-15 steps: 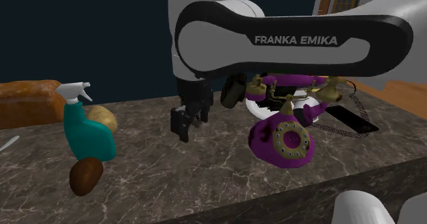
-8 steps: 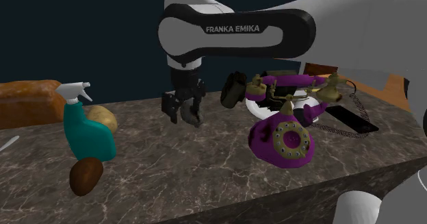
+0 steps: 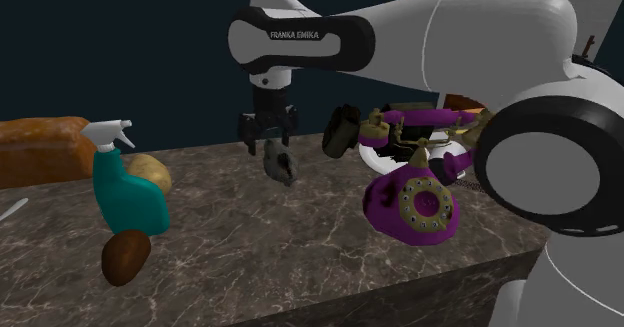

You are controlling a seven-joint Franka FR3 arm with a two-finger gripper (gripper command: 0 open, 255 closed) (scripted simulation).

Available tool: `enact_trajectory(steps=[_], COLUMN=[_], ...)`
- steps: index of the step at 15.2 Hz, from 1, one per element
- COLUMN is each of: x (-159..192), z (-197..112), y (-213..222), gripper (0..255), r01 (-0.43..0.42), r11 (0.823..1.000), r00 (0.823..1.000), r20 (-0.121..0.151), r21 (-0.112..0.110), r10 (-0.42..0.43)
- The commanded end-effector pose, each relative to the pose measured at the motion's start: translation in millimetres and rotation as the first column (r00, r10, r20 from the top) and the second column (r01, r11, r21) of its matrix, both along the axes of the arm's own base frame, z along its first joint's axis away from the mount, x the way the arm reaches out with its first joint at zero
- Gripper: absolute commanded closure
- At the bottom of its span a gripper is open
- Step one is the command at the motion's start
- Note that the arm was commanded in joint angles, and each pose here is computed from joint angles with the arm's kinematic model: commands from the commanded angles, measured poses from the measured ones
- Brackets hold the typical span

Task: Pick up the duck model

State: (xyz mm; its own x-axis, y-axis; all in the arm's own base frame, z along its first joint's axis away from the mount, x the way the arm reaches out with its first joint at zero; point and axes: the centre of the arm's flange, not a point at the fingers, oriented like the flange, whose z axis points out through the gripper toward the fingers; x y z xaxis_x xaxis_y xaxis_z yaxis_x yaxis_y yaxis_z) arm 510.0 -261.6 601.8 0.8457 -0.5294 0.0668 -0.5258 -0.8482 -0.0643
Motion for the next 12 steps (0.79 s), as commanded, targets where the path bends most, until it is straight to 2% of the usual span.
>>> enact_trajectory(steps=[1,4,12], x=[9.5,20.7,20.7], z=[-3.0,-8.2,-48.2], y=[-26.4,-64.7,-64.7], gripper=[0,0,0], r01=[0.050,0.123,0.123], r11=[0.999,0.992,0.992], r00=[0.999,0.992,0.992], r20=[0.005,0.011,0.011], r21=[0.013,0.034,0.034], r10=[-0.050,-0.123,-0.123])
